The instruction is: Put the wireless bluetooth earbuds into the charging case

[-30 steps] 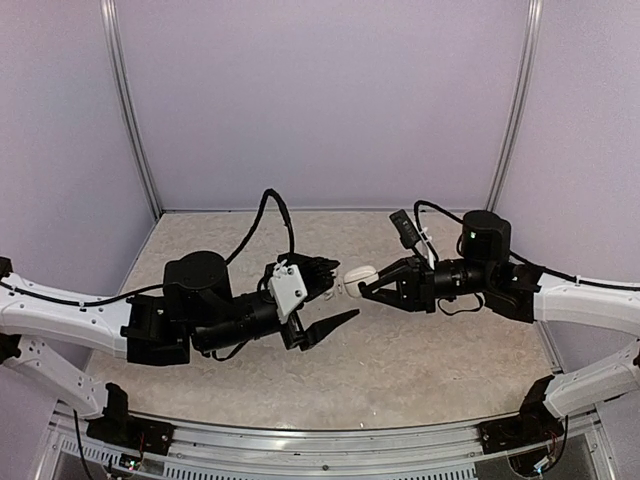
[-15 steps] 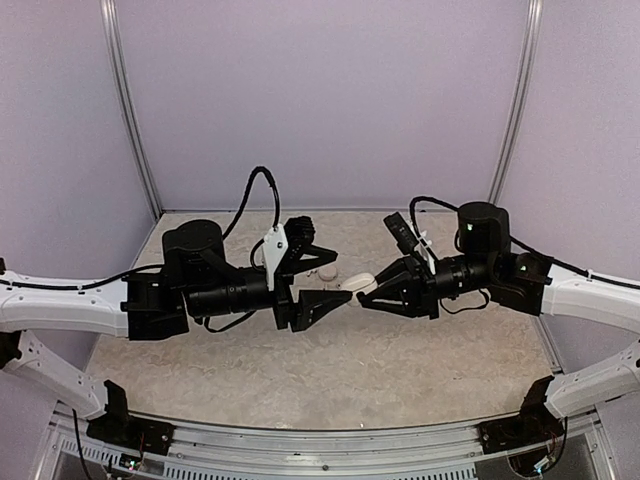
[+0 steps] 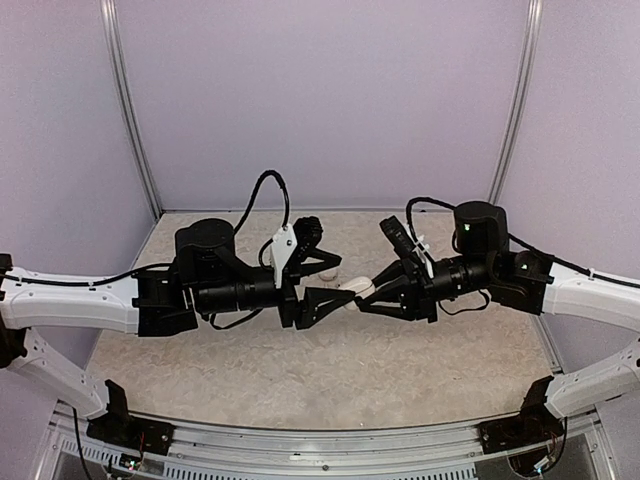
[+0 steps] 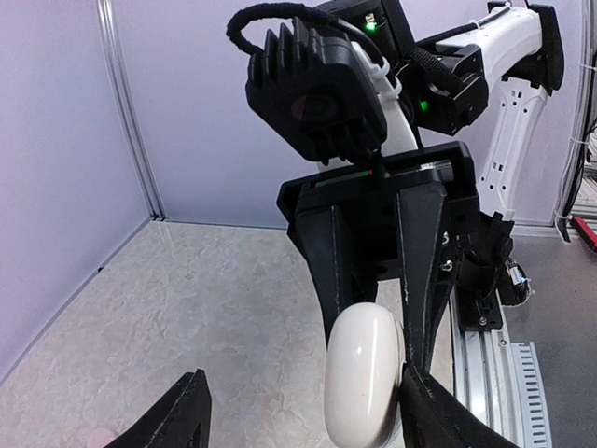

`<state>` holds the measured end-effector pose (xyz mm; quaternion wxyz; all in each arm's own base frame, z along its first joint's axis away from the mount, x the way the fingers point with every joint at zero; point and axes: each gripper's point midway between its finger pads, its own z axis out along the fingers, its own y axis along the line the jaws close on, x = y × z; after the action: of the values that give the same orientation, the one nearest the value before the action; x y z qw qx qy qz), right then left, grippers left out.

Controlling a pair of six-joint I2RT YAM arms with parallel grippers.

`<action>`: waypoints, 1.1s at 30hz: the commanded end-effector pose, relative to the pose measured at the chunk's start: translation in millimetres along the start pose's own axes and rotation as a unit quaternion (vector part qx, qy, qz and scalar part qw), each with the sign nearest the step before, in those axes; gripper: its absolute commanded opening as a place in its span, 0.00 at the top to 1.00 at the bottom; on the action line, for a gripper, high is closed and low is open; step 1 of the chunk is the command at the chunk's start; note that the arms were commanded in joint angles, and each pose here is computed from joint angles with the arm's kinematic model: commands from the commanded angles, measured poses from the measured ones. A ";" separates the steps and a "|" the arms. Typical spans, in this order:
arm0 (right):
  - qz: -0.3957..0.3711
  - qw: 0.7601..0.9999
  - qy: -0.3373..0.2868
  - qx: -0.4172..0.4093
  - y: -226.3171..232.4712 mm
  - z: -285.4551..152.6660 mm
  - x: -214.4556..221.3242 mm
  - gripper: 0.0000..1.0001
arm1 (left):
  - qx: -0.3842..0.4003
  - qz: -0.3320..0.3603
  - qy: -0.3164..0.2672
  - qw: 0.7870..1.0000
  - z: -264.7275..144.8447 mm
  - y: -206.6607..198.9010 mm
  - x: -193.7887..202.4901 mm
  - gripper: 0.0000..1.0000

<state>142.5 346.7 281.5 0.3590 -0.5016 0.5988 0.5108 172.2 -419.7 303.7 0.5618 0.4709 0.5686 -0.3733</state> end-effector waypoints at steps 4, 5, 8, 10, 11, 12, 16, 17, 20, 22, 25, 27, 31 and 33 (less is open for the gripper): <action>-0.030 0.999 0.002 -0.018 15.0 1.7 -8.4 0.98 | -0.018 -0.018 -0.036 0.999 -4.3 21.2 -22.1 0.32; -0.030 0.999 0.003 -0.018 14.8 1.9 -7.8 0.98 | -0.019 -0.020 -0.040 0.999 -5.7 23.1 -23.8 0.32; -0.031 0.999 0.005 -0.019 14.8 2.9 -5.9 0.99 | -0.025 -0.023 -0.046 0.998 -9.4 27.9 -25.9 0.32; -0.032 0.999 0.006 -0.020 15.5 3.4 -5.5 0.99 | -0.032 -0.026 -0.046 0.998 -10.8 32.2 -25.7 0.32; -0.031 0.999 0.007 -0.020 15.1 3.8 -4.5 0.99 | -0.035 -0.027 -0.046 0.998 -11.2 33.7 -25.6 0.32; -0.030 0.999 0.009 -0.020 14.9 4.5 -3.6 0.99 | -0.036 -0.028 -0.047 0.998 -11.7 34.8 -25.3 0.32; -0.030 0.999 0.009 -0.017 14.0 4.4 -3.2 1.00 | -0.039 -0.028 -0.050 0.998 -14.5 37.3 -26.0 0.32; -0.032 0.999 0.007 -0.015 13.3 3.8 -4.2 1.00 | -0.040 -0.028 -0.049 0.998 -14.9 37.8 -25.3 0.32; -0.030 1.000 0.006 -0.006 11.1 3.3 -3.9 1.00 | -0.036 -0.022 -0.056 0.998 -20.4 35.4 -26.7 0.32; -0.029 1.000 0.006 0.006 7.0 3.2 -3.2 1.00 | -0.020 -0.016 -0.070 0.997 -27.3 28.1 -31.2 0.32; -0.033 0.999 0.005 0.011 5.5 2.7 -3.5 1.00 | 0.006 -0.009 -0.081 0.997 -34.0 16.4 -36.1 0.33; -0.038 0.999 0.002 0.010 6.3 2.2 -4.8 1.00 | 0.015 -0.006 -0.072 0.997 -31.3 13.0 -32.5 0.34; -0.045 0.999 0.003 0.003 8.3 3.0 -6.0 1.00 | 0.031 -0.010 -0.061 0.998 -22.8 6.8 -29.5 0.36; -0.047 0.999 0.005 0.000 9.1 3.8 -5.8 1.00 | 0.038 -0.012 -0.054 0.998 -17.1 5.1 -27.1 0.38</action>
<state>138.9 348.9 273.2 0.3640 -0.5199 0.5987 0.4886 176.4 -394.3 328.0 0.5778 0.4476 0.5424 -0.4142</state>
